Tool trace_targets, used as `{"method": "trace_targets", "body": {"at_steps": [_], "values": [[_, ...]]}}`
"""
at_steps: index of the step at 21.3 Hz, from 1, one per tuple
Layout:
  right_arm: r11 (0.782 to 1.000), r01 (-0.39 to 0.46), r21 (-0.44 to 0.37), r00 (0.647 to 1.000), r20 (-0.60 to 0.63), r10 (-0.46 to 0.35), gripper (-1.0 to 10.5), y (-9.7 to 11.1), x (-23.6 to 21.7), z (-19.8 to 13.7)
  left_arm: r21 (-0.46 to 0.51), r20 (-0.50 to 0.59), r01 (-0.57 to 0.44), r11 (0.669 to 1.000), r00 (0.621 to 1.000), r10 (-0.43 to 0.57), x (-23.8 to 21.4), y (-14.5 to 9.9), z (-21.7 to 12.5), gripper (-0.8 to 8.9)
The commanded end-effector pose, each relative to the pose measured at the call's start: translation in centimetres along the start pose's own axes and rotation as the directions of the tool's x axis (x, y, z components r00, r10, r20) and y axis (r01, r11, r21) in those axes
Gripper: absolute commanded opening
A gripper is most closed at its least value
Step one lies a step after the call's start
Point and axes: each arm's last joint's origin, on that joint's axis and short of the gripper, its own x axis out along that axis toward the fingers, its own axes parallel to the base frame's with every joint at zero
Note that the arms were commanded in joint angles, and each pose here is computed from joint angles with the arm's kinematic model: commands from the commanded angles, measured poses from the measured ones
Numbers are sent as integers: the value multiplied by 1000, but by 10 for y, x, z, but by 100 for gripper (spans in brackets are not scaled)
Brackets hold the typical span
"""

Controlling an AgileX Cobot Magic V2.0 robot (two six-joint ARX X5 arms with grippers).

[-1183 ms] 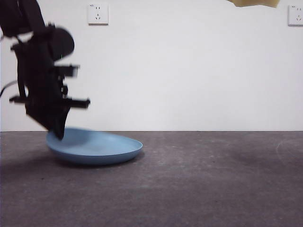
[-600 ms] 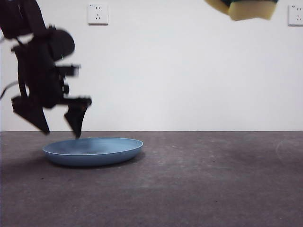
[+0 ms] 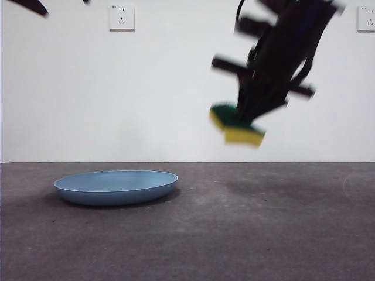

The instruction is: Pick up the plate,pick up the cloth,clean the plate with the cloth

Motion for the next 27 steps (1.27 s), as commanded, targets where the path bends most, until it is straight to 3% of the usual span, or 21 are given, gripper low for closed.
{"method": "trace_targets", "body": {"at_steps": [1, 5, 9, 11, 16, 19, 20, 21, 22, 23, 27], "values": [[1000, -9, 28, 997, -71, 11, -16, -3, 30, -11, -1, -1, 14, 1000, 1000, -14, -21, -5, -5, 458], [999, 8, 31, 987, -163, -3, 26, -6, 61, -27, -2, -35, 16, 1000, 999, -16, -39, -7, -13, 458], [999, 10, 30, 985, -170, -5, 331, -7, 63, -28, -6, -63, 15, 1000, 998, -15, -39, -7, -16, 458], [999, 15, 31, 983, -182, -9, 387, -7, 63, -29, -6, -64, 15, 1000, 998, -15, -39, -7, -16, 458], [1000, 7, 29, 989, -146, -3, 382, -5, 48, -19, -5, -64, 13, 1000, 998, -14, -39, -7, -16, 458], [1000, -14, 24, 998, -57, 15, 350, 0, 8, -2, -5, -62, 12, 1000, 998, -12, -39, -7, -16, 458], [1000, -19, 21, 999, -38, 20, 262, 2, -7, 2, -3, -63, 12, 1000, 998, -13, -39, -7, -16, 426], [999, -48, -1, 999, -17, 48, 104, 5, -28, 6, 4, -63, 13, 1000, 998, -13, -39, -7, -16, 316], [996, -80, -41, 997, 5, 81, -17, 7, -47, 9, 24, -62, 16, 1000, 998, -14, -39, -7, -16, 160], [992, -109, -71, 993, 34, 111, -11, 9, -67, 11, 34, -61, 16, 999, 998, -14, -39, -7, -15, -10], [977, -110, -185, 971, 188, 145, -12, 19, -139, 14, 78, -14, 20, 997, 1000, -19, -42, -9, -12, -8]]}}
